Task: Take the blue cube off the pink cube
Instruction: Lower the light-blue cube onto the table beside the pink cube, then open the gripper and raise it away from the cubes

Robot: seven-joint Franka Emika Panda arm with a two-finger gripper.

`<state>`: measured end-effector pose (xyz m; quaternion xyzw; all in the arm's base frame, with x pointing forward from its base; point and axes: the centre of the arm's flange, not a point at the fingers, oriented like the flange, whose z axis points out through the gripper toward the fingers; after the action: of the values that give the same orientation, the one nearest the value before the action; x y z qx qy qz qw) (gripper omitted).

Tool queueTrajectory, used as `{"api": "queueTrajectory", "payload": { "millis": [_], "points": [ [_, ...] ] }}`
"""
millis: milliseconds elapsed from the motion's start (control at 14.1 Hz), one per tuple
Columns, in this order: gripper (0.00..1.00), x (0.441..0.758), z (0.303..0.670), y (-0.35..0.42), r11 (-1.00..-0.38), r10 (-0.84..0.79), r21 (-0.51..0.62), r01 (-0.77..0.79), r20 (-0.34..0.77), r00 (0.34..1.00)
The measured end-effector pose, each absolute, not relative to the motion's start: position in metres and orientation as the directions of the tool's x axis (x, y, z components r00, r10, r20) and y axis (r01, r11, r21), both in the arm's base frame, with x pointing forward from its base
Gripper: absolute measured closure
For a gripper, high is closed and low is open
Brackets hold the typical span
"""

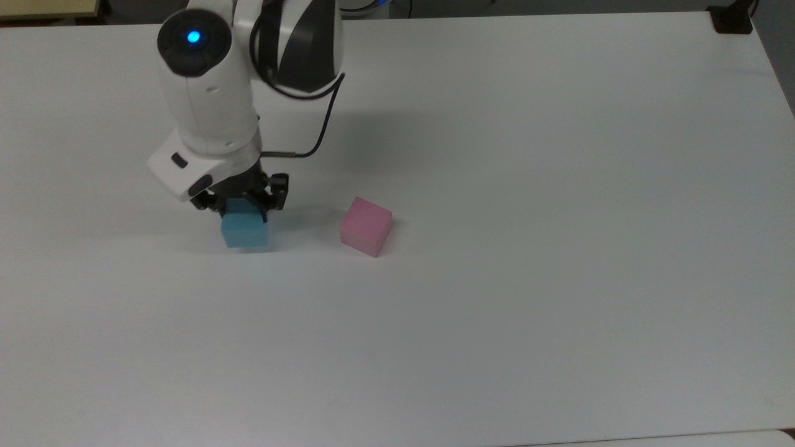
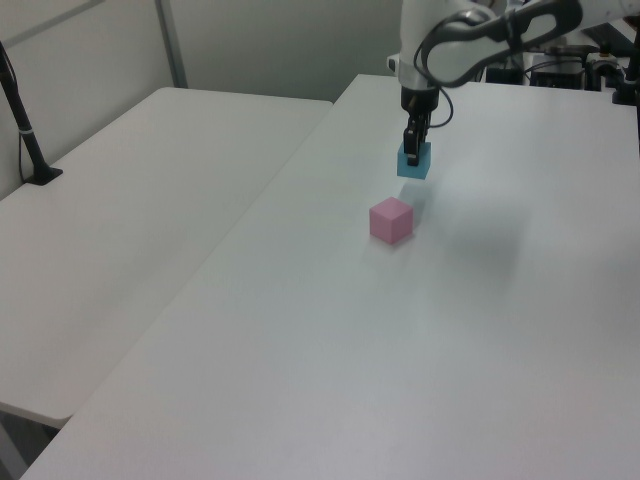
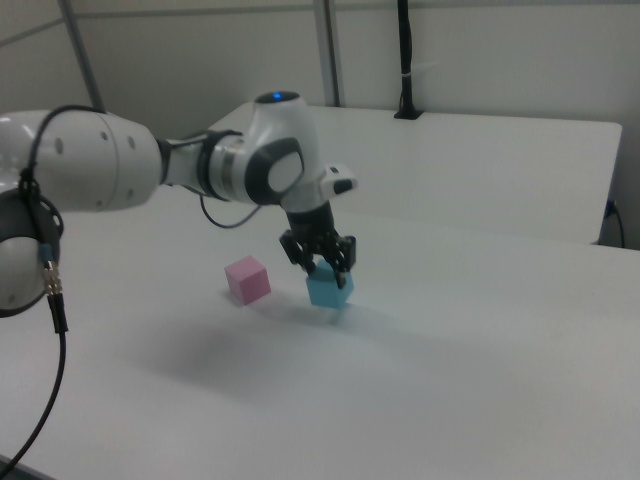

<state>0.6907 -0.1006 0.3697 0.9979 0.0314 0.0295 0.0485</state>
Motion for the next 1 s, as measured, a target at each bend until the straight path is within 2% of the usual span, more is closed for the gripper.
{"api": "queueTrajectory", "payload": {
  "millis": [142, 285, 356, 427, 712, 783, 996],
  "points": [
    [0.4, 0.694, 0.343, -0.122, -0.993, 0.05, 0.113, 0.043, 0.064, 0.997],
    [0.21, 0.694, 0.339, -0.125, -0.993, 0.047, 0.112, 0.04, 0.06, 0.997],
    [0.06, 0.695, 0.341, -0.123, -0.993, 0.049, 0.113, 0.042, 0.063, 0.997],
    [0.0, 0.696, 0.344, -0.121, -0.993, 0.053, 0.114, 0.045, 0.068, 0.996],
    [0.0, 0.695, 0.396, -0.073, -0.994, 0.036, 0.108, 0.027, 0.078, 0.996],
    [0.0, 0.685, 0.43, -0.041, -0.995, 0.004, 0.104, -0.003, 0.066, 0.998],
    [0.0, 0.655, 0.495, 0.018, -0.993, -0.046, 0.103, -0.05, 0.043, 0.998]
  ]
}}
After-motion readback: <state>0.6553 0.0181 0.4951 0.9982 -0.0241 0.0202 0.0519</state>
